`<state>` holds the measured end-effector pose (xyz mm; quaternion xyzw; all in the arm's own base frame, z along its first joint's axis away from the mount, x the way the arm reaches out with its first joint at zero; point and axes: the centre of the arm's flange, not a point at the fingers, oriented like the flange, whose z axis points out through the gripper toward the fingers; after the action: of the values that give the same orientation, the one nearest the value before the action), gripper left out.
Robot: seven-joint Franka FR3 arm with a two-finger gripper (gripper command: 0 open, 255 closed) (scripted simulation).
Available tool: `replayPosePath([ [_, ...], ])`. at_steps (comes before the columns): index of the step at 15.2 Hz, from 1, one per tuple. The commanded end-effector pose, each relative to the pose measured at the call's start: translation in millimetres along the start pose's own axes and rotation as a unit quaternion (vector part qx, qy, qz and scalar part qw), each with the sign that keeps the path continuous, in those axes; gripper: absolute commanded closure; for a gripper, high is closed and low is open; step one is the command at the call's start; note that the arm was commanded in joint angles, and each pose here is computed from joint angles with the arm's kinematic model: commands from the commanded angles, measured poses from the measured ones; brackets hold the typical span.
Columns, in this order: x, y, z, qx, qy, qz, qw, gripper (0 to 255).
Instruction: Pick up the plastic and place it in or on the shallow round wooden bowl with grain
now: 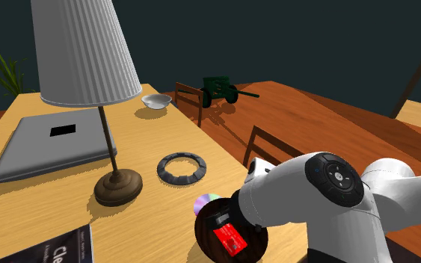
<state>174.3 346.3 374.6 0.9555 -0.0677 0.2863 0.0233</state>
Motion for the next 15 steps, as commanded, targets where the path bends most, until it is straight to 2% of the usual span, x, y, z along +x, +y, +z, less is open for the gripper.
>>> replayPosePath([
  [1, 0.0, 0.0, 0.0, 0.000, 0.000, 0.000, 1.0000, 0],
  [4, 0.0, 0.0, 0.0, 0.000, 0.000, 0.000, 1.0000, 0],
  [8, 0.0, 0.0, -50.0, 0.000, 0.000, 0.000, 1.0000, 0],
  [15, 0.0, 0.0, -50.0, 0.000, 0.000, 0.000, 1.0000, 0],
])
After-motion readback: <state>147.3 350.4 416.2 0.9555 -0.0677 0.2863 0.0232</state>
